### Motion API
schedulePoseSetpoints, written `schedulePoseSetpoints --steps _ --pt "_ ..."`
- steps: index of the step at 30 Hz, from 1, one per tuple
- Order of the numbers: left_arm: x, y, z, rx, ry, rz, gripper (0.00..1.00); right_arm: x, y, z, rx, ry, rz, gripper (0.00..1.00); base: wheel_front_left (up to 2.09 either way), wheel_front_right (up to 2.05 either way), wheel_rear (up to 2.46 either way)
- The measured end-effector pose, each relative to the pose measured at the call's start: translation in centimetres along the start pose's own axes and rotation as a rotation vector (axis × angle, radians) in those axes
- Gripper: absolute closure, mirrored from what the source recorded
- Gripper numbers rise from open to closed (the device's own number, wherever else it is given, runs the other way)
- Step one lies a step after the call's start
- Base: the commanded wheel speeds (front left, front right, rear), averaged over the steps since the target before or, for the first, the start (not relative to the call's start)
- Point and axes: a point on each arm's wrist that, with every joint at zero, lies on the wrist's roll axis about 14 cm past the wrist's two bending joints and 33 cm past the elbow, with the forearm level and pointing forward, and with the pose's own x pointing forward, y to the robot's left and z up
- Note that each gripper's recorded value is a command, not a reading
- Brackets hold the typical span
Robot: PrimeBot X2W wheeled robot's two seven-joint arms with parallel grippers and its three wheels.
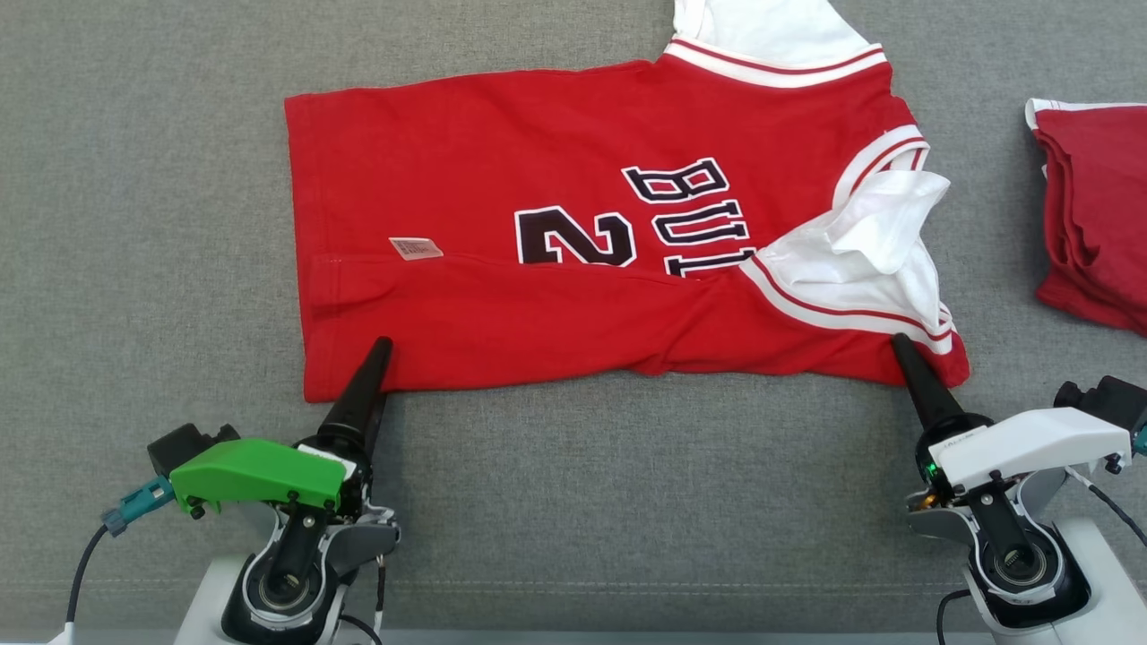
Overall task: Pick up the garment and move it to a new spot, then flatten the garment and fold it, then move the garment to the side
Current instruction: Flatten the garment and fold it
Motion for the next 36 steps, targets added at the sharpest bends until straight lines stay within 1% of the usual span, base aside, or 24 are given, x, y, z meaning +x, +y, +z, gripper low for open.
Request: schedulePoseSetpoints --steps 3,4,5,6,7,9,17,23,28,33,36 --pt "0.0 0.0 -0.2 0.002 0.006 0.000 0.00 0.0 -0.1 0.0 -0.001 0.001 -0.002 1.00 0.00 0.00 0.00" --pt "0.0 0.0 -0.3 0.001 0.008 -0.001 0.11 0.1 -0.1 0.0 -0.002 0.001 -0.003 1.00 0.00 0.00 0.00" --pt "0.0 0.0 -0.3 -0.001 0.010 -0.003 0.26 0.1 -0.1 0.0 -0.003 0.001 -0.003 1.00 0.00 0.00 0.00" --pt "0.0 0.0 -0.4 -0.001 0.012 -0.004 0.54 0.1 -0.1 0.0 -0.003 0.002 -0.003 1.00 0.00 0.00 0.00" --pt "0.0 0.1 -0.5 -0.002 0.014 -0.001 0.66 0.1 -0.1 -0.1 -0.004 0.003 -0.003 1.00 0.00 0.00 0.00" --pt "-0.1 0.3 -0.7 -0.001 0.020 0.004 1.00 0.1 -0.2 -0.1 -0.005 0.006 -0.004 1.00 0.00 0.00 0.00" --pt "-0.8 0.3 -0.4 -0.023 -0.006 -0.018 1.00 0.2 -0.3 0.2 -0.023 0.007 -0.004 1.00 0.00 0.00 0.00" --pt "-2.2 1.2 1.0 -0.083 -0.083 -0.017 1.00 0.2 -0.1 -0.1 -0.029 0.019 0.002 1.00 0.00 0.00 0.00" --pt "-3.4 2.1 1.3 -0.100 -0.113 0.000 1.00 -0.1 -0.6 -0.4 -0.019 0.029 -0.009 1.00 0.00 0.00 0.00" --pt "-3.8 2.3 1.7 -0.111 -0.140 -0.005 0.98 -0.8 -1.2 -1.4 0.016 0.051 -0.028 1.00 0.00 0.00 0.00" --pt "-4.0 2.5 1.9 -0.113 -0.159 -0.005 0.92 -1.6 -1.9 -2.4 0.045 0.071 -0.047 1.00 0.00 0.00 0.00"
